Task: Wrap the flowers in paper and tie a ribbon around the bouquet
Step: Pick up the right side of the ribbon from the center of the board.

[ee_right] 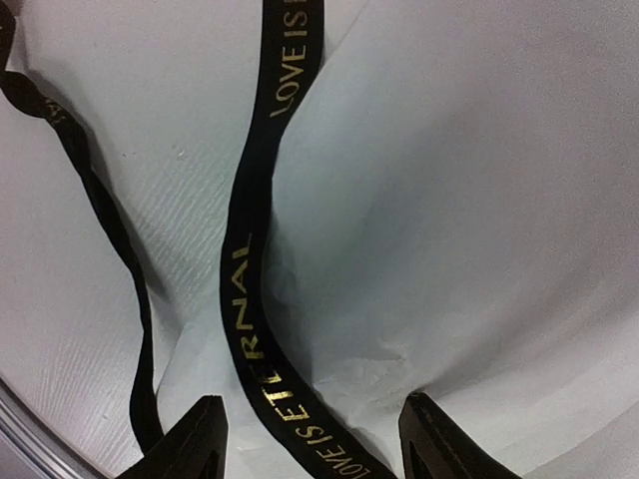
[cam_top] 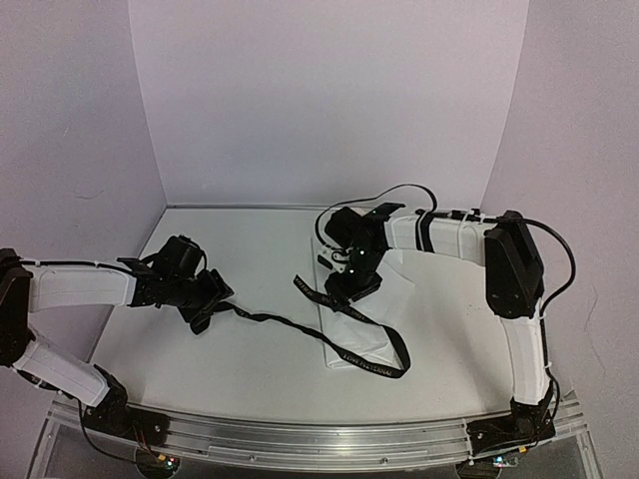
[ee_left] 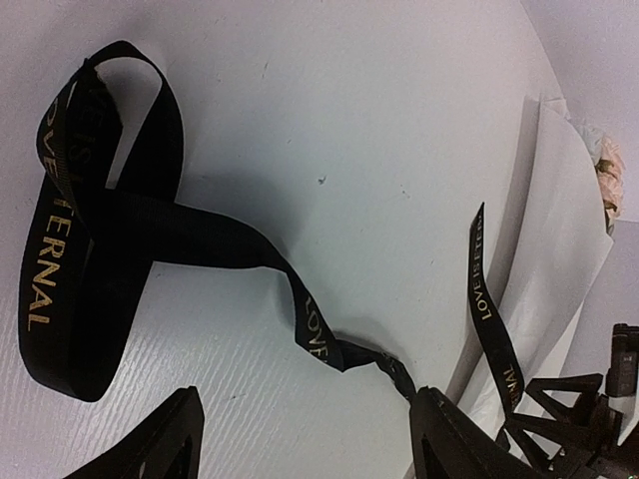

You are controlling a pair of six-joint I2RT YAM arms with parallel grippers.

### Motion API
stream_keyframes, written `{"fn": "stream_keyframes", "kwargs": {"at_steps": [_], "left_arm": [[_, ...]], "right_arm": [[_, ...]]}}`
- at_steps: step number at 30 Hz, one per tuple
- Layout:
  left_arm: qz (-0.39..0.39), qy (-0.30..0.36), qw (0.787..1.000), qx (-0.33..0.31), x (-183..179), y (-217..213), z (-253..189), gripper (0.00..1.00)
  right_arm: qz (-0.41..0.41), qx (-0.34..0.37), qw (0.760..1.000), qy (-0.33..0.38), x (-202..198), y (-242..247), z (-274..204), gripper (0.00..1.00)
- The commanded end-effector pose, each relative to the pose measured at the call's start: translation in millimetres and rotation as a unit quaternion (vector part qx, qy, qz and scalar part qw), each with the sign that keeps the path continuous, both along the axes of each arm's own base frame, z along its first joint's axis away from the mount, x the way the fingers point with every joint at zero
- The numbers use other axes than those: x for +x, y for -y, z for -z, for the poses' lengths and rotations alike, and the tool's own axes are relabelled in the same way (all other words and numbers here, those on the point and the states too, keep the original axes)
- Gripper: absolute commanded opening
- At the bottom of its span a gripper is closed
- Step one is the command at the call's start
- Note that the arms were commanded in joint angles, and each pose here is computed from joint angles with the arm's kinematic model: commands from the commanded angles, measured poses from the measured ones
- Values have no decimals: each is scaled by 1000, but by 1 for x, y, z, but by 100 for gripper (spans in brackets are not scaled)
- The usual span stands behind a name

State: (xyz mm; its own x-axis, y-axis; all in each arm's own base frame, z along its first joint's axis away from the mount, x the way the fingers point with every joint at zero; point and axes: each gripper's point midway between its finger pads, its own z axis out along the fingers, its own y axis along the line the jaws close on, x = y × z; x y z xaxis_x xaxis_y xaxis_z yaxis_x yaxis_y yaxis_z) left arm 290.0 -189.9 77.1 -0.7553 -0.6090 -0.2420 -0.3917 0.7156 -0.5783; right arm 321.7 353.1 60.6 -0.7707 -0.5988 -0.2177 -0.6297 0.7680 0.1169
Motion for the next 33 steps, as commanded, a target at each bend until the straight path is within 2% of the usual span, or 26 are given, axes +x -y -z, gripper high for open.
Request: {"fn": "stream_keyframes", "kwargs": {"at_steps": [1, 13, 18, 33], "left_arm": [[-6, 18, 1000, -2, 3, -4, -9, 74], [-6, 18, 1000, -3, 5, -3, -9, 74], [-8, 19, 1000, -2, 6, -4, -8, 74], [-12, 15, 1000, -1, 6, -7, -2, 74]], "right_arm": [[16, -13, 1000, 18, 7, 3, 2, 58], [30, -10, 999, 18, 0, 6, -5, 25], [37, 3, 999, 22, 0, 4, -17, 2], [51, 29, 998, 25, -21, 21, -53, 0]]}}
